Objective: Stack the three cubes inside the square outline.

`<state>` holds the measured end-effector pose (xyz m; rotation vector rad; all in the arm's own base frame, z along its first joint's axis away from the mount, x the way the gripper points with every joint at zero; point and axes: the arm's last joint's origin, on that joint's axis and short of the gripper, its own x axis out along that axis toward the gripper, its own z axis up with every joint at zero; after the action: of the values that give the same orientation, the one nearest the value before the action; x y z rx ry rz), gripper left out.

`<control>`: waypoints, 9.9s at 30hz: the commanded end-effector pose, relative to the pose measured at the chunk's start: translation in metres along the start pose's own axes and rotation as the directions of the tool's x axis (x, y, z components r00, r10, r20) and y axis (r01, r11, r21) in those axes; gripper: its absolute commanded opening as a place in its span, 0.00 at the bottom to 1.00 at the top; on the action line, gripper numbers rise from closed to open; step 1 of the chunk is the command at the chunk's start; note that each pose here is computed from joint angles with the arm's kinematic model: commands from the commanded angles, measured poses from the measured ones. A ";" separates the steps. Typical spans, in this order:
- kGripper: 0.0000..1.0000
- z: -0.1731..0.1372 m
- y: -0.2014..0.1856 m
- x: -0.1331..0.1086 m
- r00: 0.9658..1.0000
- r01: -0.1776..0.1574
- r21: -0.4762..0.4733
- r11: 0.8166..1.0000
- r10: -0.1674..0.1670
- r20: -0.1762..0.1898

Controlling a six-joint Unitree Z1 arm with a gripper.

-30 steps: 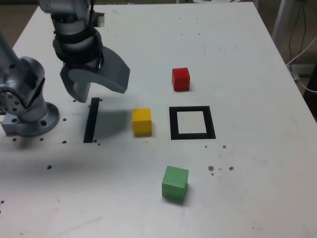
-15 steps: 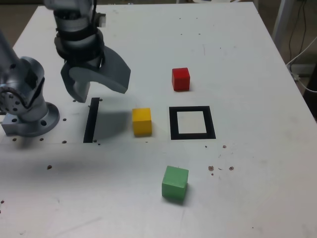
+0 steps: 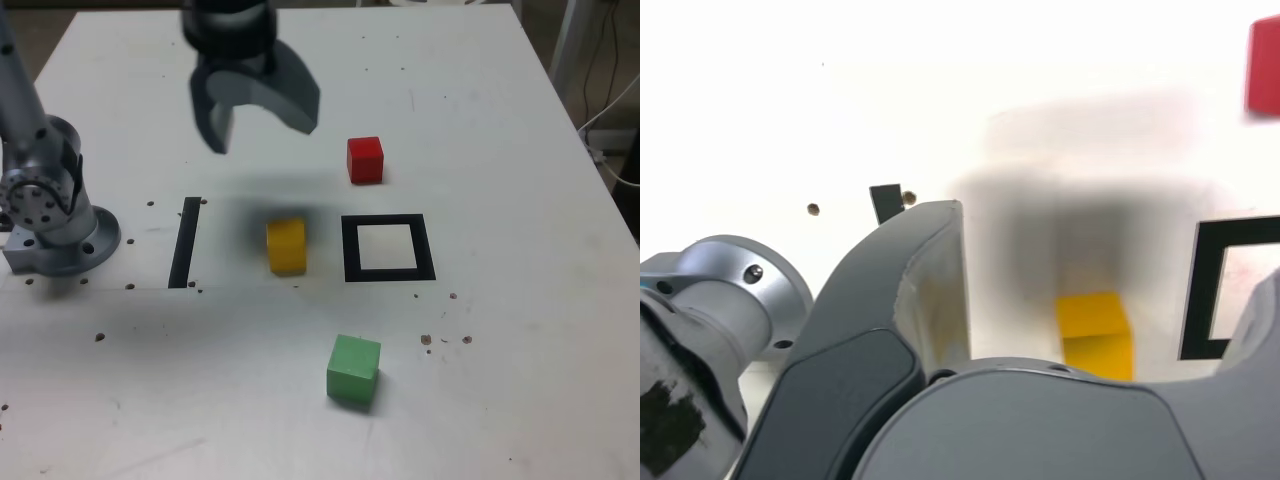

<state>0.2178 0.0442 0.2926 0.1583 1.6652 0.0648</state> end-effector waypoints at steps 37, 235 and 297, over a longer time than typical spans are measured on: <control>0.77 0.128 0.063 0.071 0.997 0.031 -0.149 0.988 -0.040 -0.061; 0.24 0.053 -0.084 0.079 0.995 0.085 -0.105 0.991 -0.090 -0.046; 0.22 0.148 -0.062 0.021 0.998 0.066 -0.107 0.992 -0.066 0.005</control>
<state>0.3583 -0.0215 0.2505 0.0261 1.6549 0.1055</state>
